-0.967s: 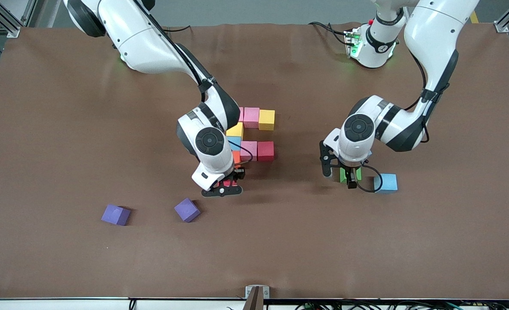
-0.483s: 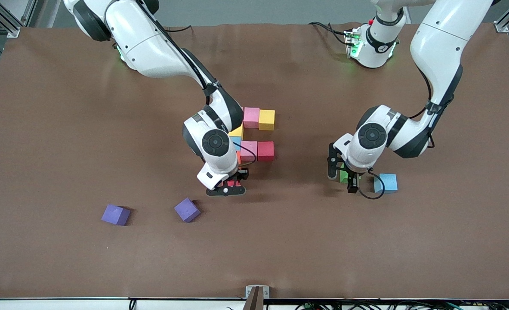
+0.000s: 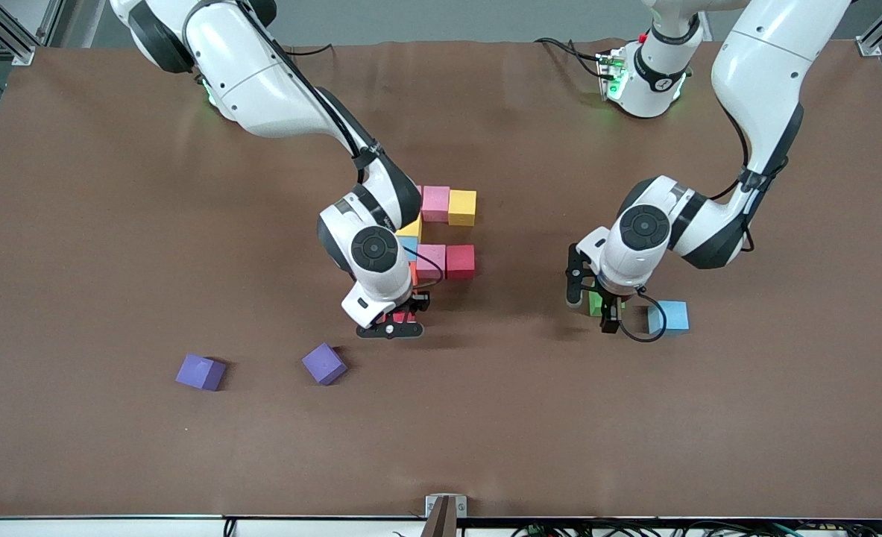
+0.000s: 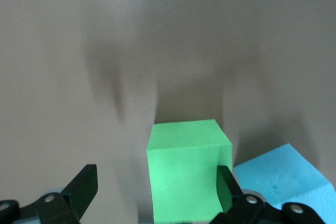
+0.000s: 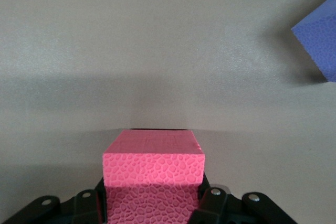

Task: Arrange 11 blocks into digit 3
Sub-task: 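Carry red with the right gripper while the left gripper carries green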

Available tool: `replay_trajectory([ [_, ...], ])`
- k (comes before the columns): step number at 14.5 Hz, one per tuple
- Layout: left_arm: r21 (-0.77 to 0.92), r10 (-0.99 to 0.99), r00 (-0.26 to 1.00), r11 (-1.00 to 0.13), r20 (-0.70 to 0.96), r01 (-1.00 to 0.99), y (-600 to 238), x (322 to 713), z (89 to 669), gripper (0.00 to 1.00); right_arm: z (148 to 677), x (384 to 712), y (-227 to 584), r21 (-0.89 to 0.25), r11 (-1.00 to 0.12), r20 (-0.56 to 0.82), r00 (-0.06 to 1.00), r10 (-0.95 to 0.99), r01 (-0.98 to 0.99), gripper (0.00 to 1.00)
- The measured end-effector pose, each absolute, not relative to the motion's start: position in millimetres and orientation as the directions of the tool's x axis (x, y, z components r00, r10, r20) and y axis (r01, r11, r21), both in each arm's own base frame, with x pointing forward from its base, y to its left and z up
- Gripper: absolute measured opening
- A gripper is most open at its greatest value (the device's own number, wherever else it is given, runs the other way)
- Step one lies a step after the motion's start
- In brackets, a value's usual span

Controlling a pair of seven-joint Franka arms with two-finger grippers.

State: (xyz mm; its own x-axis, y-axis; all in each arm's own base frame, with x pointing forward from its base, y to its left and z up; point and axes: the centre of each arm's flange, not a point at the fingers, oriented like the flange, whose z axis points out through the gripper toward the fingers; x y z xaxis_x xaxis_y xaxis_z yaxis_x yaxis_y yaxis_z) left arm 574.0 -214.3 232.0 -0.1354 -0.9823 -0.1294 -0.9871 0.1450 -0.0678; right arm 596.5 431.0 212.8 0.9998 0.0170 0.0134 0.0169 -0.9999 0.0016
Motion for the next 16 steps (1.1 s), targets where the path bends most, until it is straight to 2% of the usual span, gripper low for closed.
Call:
replay_trajectory([
  [9,-0.020,-0.978,-0.155,0.159,-0.143,-0.987,-215.0,555.3,218.6,1.00,207.7,592.0,431.9,0.008,-1.000,0.004,1.000,0.014,0.014,0.60],
  [16,-0.021,-0.982,-0.136,0.140,-0.128,-0.990,-202.3,555.1,209.8,1.00,205.4,589.6,432.7,0.011,-1.000,0.000,1.000,0.016,0.016,0.60],
])
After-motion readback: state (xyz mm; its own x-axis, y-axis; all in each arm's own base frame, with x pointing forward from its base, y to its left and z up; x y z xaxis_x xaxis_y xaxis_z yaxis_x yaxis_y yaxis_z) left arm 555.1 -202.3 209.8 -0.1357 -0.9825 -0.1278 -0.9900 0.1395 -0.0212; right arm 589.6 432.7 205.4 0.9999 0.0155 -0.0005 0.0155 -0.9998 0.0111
